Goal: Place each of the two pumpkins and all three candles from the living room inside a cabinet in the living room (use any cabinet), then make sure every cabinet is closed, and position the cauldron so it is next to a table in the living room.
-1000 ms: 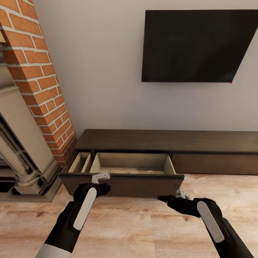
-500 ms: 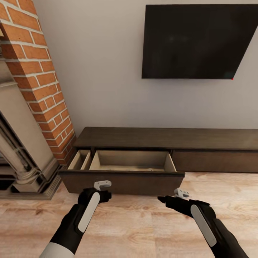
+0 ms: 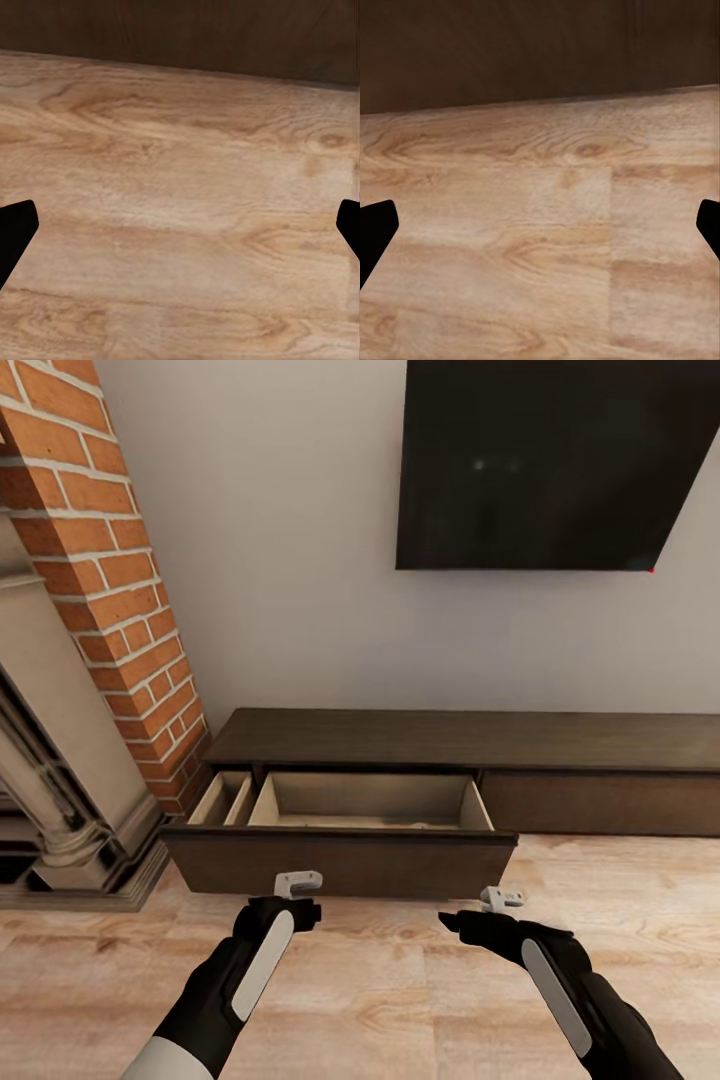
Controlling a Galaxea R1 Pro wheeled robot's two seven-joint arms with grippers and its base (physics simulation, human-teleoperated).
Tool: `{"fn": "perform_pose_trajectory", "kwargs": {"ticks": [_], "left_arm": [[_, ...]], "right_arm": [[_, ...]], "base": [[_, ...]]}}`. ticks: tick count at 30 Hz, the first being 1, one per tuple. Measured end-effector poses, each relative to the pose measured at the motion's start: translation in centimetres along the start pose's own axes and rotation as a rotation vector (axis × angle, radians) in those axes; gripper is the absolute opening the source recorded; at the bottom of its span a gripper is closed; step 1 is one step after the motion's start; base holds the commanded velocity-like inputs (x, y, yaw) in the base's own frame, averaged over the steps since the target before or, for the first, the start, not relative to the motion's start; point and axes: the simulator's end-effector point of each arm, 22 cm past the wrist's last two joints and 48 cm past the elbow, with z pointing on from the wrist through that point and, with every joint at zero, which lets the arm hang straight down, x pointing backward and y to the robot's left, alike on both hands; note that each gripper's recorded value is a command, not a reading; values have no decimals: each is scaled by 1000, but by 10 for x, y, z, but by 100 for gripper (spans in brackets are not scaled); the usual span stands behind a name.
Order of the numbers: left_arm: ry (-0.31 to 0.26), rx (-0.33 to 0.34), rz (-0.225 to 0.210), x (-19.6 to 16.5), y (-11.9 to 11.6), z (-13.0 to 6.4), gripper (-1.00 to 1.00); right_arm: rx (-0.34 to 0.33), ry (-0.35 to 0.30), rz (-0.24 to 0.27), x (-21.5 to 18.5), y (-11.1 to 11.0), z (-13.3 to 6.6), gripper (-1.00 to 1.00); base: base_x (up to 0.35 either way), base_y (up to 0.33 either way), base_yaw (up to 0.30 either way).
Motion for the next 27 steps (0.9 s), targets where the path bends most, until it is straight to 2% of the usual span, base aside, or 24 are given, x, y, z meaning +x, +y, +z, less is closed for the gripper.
{"fn": "perform_pose_trajectory", "kwargs": {"ticks": [5,10,18,23,27], "left_arm": [[-24,2,-7,3,-2,8,100],[-28,2,-8,10,-1,16,100],[-31,3,-5,23,-2,29,100],[-39,5,-5,29,-3,37,100],[-59,11,3,33,-8,43,100]], "right_arm": [[6,-21,-1,6,-6,9,100],[16,-114,-11,-5,-12,15,100],[28,-200,-23,-11,-18,22,100],[31,-242,-22,-10,-22,28,100],[39,-251,-18,-4,-28,34,100]], "base": [[0,0,0],[0,0,0],[0,0,0],[0,0,0],[0,0,0]]}}
